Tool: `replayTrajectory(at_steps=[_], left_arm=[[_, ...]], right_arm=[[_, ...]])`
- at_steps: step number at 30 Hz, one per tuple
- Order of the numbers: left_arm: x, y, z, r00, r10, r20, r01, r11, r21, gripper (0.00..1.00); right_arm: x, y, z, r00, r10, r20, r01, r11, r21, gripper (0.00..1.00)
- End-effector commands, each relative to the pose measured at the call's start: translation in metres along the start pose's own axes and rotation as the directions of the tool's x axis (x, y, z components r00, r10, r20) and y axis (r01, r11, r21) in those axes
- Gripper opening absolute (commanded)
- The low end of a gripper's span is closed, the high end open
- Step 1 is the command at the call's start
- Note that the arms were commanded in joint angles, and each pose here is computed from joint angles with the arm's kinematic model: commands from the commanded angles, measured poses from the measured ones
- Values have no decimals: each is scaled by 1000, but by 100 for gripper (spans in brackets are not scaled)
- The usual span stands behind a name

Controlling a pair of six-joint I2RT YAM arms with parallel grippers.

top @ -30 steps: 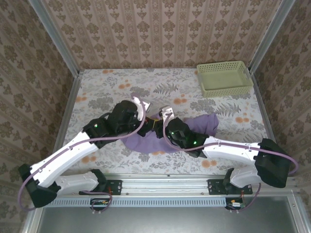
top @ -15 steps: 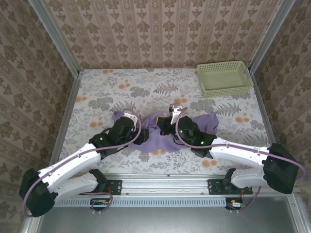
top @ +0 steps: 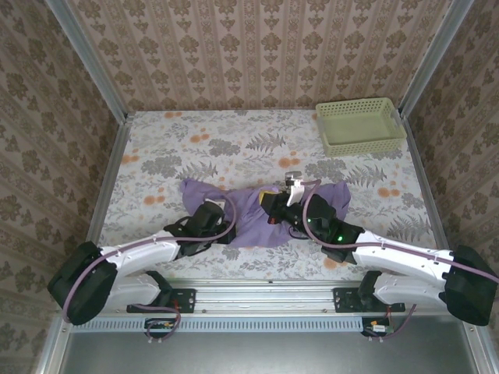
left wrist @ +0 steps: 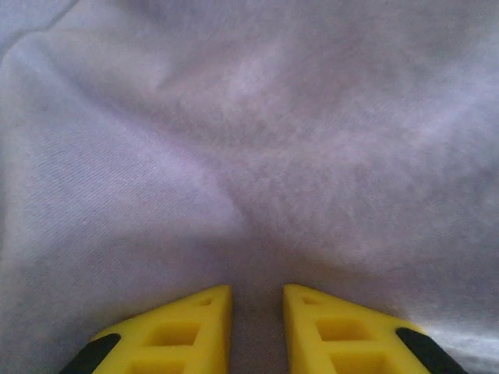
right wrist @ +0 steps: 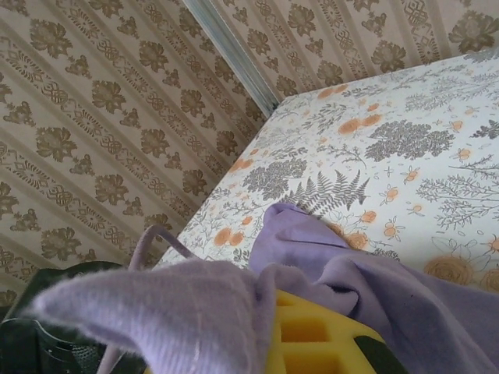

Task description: Fold the inside-out t-shirt

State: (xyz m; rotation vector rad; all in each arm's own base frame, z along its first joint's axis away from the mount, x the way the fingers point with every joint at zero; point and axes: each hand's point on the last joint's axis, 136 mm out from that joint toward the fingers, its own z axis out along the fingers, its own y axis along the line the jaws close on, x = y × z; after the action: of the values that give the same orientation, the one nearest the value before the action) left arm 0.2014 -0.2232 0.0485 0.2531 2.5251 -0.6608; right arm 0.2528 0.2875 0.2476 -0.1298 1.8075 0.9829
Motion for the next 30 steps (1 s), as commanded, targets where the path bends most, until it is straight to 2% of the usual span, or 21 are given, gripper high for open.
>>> replayTrajectory(at_steps=[1, 5, 8, 11, 16, 20, 23, 27, 30], left_arm=[[-30, -31, -26, 988, 66, 142, -73, 996, 49, 26], [-50, -57, -63, 958, 111, 265, -145, 984, 109, 34], [-56, -68, -75, 948, 122, 293, -169, 975, 140, 35], [-58, -78, -76, 947, 125, 296, -183, 967, 176, 39], [-57, -73, -55, 962, 135, 239, -165, 980, 110, 39], [-52, -67, -41, 968, 144, 203, -163, 983, 83, 26], [-47, -64, -41, 966, 149, 213, -173, 980, 98, 20], [-37, -57, -39, 963, 176, 203, -197, 977, 88, 1], [-31, -54, -40, 955, 215, 206, -236, 968, 81, 0]], right_arm=[[2, 9, 0, 1000, 19, -7, -19, 998, -59, 0], [7, 16, 2, 999, 16, -30, -19, 995, -99, 0], [7, 21, 2, 999, 6, -37, -11, 993, -117, 0], [9, 24, 2, 999, -7, -43, 1, 992, -129, 0], [11, 32, -1, 999, -18, -44, 10, 986, -164, 0], [10, 37, -7, 999, -35, -39, 27, 981, -191, 0], [7, 26, -12, 999, -30, -22, 26, 990, -142, 0], [1, 13, -20, 1000, -2, 14, 3, 995, -100, 0], [0, 10, -22, 1000, 4, 17, -2, 996, -89, 0]])
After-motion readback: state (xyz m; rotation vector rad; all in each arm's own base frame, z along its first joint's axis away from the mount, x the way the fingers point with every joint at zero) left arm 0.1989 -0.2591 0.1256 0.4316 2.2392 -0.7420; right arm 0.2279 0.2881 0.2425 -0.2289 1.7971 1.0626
